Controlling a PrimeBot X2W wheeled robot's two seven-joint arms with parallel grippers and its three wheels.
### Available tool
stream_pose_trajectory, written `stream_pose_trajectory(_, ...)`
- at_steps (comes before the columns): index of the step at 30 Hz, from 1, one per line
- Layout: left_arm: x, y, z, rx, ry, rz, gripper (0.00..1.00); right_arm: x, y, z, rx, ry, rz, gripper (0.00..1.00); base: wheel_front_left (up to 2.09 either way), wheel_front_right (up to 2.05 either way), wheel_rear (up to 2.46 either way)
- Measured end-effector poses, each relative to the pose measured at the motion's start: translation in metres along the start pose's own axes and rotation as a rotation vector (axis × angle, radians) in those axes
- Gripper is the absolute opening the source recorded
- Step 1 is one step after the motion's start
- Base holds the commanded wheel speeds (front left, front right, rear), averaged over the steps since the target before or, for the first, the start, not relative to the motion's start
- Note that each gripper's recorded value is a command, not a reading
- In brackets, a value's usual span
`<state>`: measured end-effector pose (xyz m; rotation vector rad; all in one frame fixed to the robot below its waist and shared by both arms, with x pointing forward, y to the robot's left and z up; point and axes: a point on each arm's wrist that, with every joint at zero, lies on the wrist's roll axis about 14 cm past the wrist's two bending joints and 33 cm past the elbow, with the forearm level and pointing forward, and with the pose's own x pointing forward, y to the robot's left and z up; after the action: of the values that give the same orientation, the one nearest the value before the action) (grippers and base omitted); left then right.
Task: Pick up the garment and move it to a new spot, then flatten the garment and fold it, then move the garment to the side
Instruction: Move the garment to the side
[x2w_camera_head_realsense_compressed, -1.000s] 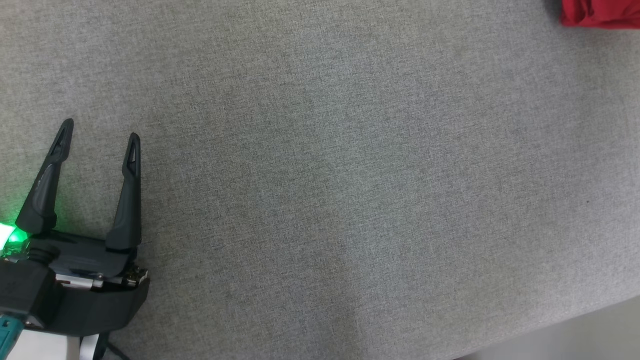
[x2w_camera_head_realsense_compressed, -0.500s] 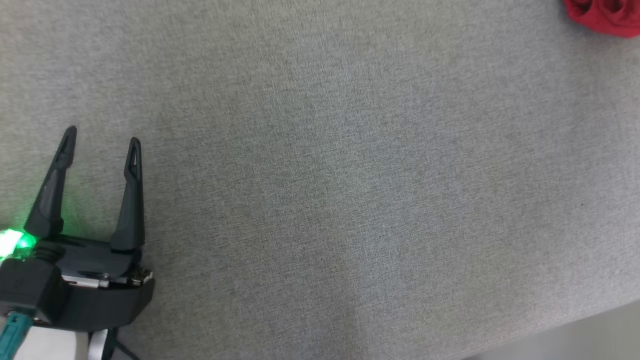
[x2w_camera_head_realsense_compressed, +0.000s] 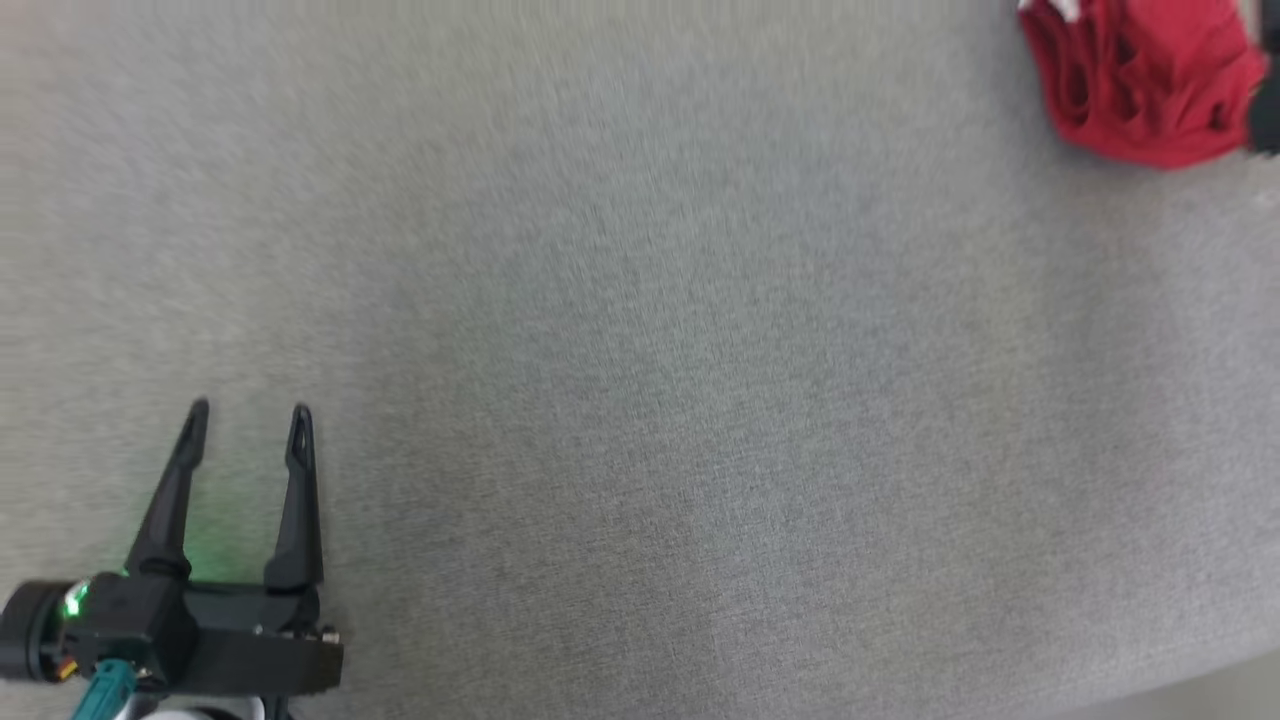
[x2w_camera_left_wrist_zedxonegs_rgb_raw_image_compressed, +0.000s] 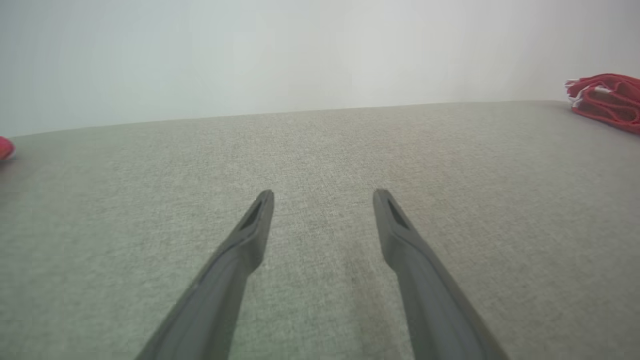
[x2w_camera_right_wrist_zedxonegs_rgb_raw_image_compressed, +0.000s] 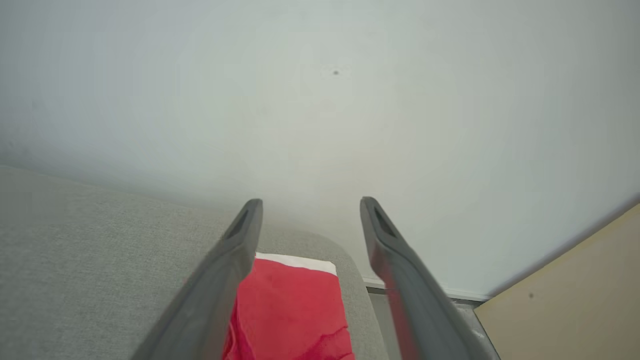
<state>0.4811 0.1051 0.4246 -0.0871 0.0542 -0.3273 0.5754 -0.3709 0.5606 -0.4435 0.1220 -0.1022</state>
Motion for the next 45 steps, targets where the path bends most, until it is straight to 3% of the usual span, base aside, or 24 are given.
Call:
stream_pose_trajectory(17,-0.066,0.01,0.057,-0.018,-0.096,0.132,1.0,-0.105,0.07,0.019,0.29,-0.22,0.071,1.0,0.0,0.0,0.0)
stream_pose_trajectory(27,-0.095,0.021,0.068,-0.018,-0.12,0.193,1.0,-0.154,0.123,0.001,0.422,-0.2,0.105,1.0,0.0,0.0,0.0)
stream_pose_trajectory(45,-0.135,0.037,0.081,0.024,-0.146,0.284,1.0,-0.234,0.164,-0.011,0.531,-0.184,0.129,1.0,0.0,0.0,0.0)
